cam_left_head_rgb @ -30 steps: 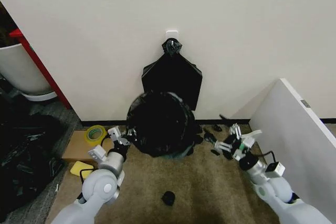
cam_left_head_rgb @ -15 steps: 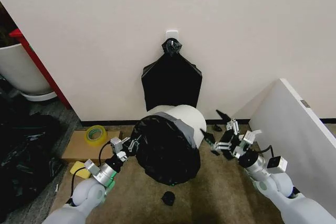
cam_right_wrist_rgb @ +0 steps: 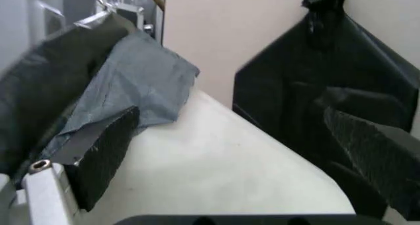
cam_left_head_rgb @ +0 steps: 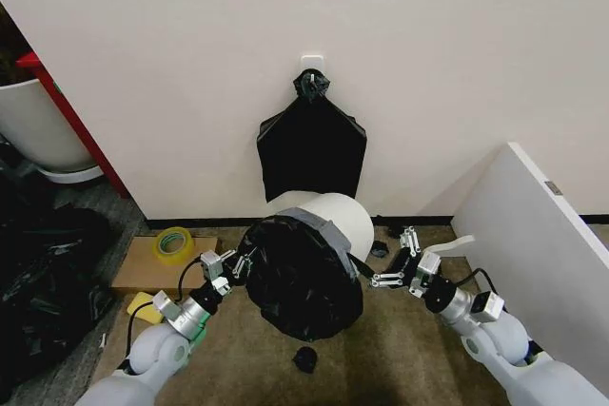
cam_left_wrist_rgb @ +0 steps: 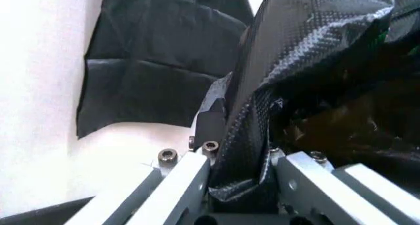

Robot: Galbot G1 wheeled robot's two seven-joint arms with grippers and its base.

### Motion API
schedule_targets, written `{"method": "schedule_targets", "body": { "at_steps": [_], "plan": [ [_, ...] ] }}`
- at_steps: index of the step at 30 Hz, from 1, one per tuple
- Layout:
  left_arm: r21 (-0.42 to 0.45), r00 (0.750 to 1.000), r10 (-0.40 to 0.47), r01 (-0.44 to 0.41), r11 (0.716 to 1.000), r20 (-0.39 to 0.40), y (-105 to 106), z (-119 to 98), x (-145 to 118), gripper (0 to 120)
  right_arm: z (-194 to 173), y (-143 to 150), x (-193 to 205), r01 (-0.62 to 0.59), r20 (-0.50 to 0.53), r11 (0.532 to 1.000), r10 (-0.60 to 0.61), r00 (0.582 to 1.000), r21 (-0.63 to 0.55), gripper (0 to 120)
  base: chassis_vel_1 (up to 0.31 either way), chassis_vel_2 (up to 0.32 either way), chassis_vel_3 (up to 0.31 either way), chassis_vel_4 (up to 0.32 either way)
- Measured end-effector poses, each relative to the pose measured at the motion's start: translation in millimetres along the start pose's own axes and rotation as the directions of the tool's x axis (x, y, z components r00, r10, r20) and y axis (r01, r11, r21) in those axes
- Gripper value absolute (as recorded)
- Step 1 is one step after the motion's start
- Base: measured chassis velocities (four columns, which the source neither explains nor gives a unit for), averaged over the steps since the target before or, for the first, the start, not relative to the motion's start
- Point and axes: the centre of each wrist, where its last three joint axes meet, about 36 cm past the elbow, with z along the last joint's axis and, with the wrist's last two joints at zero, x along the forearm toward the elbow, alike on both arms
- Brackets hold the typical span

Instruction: Place the garbage bag over the trash bin.

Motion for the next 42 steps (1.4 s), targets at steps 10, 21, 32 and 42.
{"method": "schedule_targets", "body": {
  "at_steps": [10,21,32,42],
  "plan": [
    [-0.006,1.000,-0.008,0.008,1.000,-0.005,4.2,3.3,-1.2,0,-0.1,-15.9,-0.1,-0.106,-0.016,0.993,0.107,0.994,0.045,100,0.000,0.000,0.000,0.000],
    [-0.004,1.000,-0.006,0.006,1.000,-0.005,4.2,4.8,-3.0,0,-14.5,1.5,-19.8,-0.089,0.074,0.990,0.097,0.992,-0.110,100,0.000,0.000,0.000,0.000],
    [0.005,1.000,0.016,-0.016,1.000,0.005,-4.6,1.1,-3.7,0,8.8,-4.9,-5.7,-0.107,-0.062,0.993,0.110,0.992,0.051,100,0.000,0.000,0.000,0.000],
    [0.010,0.999,0.031,-0.031,0.999,0.015,-8.5,-0.3,-5.6,0,13.7,-8.7,-1.9,-0.194,-0.095,0.971,0.208,0.973,0.143,100,0.000,0.000,0.000,0.000]
  ]
}}
